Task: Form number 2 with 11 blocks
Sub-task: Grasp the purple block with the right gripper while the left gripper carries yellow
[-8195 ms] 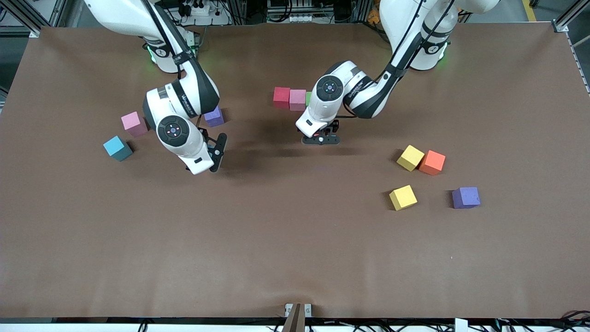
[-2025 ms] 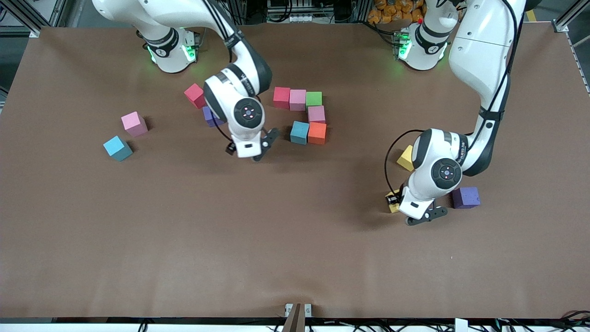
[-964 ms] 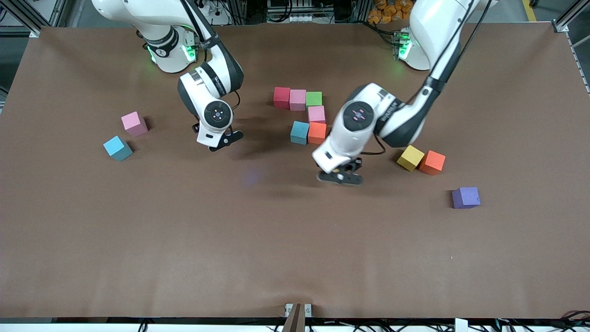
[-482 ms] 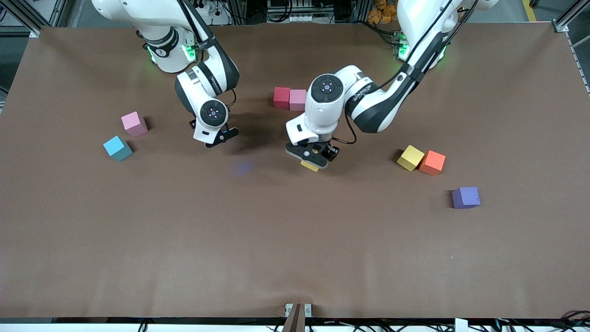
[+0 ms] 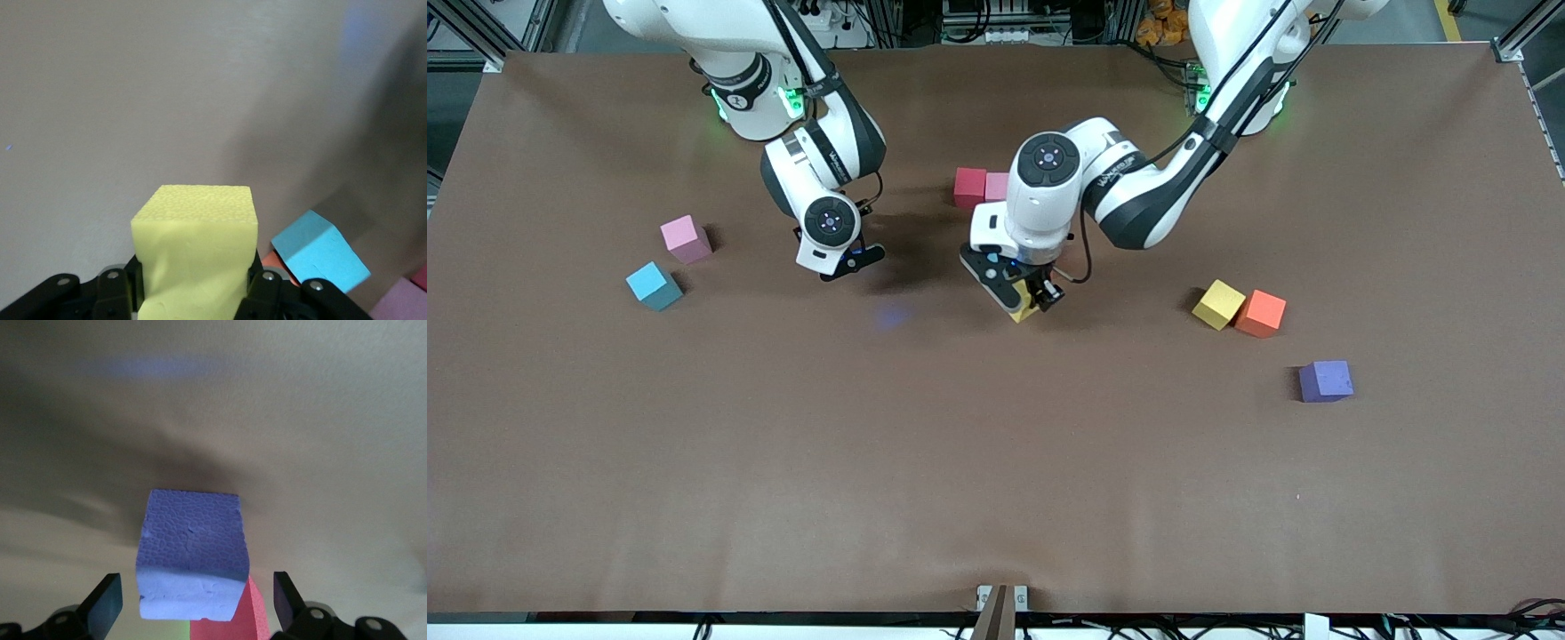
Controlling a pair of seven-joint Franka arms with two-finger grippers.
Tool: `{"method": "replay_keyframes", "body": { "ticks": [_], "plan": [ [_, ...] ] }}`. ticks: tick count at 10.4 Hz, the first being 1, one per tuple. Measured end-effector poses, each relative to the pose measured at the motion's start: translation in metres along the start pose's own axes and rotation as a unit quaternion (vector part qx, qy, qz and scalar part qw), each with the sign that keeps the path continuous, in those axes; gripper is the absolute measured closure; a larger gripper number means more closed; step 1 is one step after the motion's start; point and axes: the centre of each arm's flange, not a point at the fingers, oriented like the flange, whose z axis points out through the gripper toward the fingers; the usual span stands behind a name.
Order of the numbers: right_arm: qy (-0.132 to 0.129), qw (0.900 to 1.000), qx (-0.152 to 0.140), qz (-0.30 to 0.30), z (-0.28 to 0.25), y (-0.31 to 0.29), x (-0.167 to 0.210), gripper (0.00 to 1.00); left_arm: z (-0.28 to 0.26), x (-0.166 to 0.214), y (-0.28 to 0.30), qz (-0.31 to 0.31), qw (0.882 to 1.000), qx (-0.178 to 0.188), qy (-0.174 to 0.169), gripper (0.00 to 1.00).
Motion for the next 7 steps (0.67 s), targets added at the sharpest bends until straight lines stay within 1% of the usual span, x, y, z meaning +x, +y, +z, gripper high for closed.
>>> {"method": "replay_keyframes", "body": {
  "ticks": [3, 5, 6, 7],
  "plan": [
    [-0.009, 1.000, 0.009, 0.007, 0.008, 0.002, -0.003, 0.00, -0.002, 0.002, 0.026, 0.076, 0.997, -0.007, 0.000, 0.44],
    [-0.007, 1.000, 0.010, 0.008, 0.010, 0.003, -0.003, 0.00, -0.001, 0.003, 0.043, 0.113, 0.994, 0.006, -0.007, 0.44],
    [-0.004, 1.000, 0.010, 0.009, 0.010, 0.003, -0.003, 0.08, 0.000, 0.002, 0.054, 0.132, 0.991, 0.016, -0.010, 0.44],
    [-0.002, 1.000, 0.011, 0.009, 0.010, 0.004, -0.002, 0.26, 0.003, 0.002, 0.065, 0.148, 0.989, 0.023, -0.013, 0.44]
  ]
}}
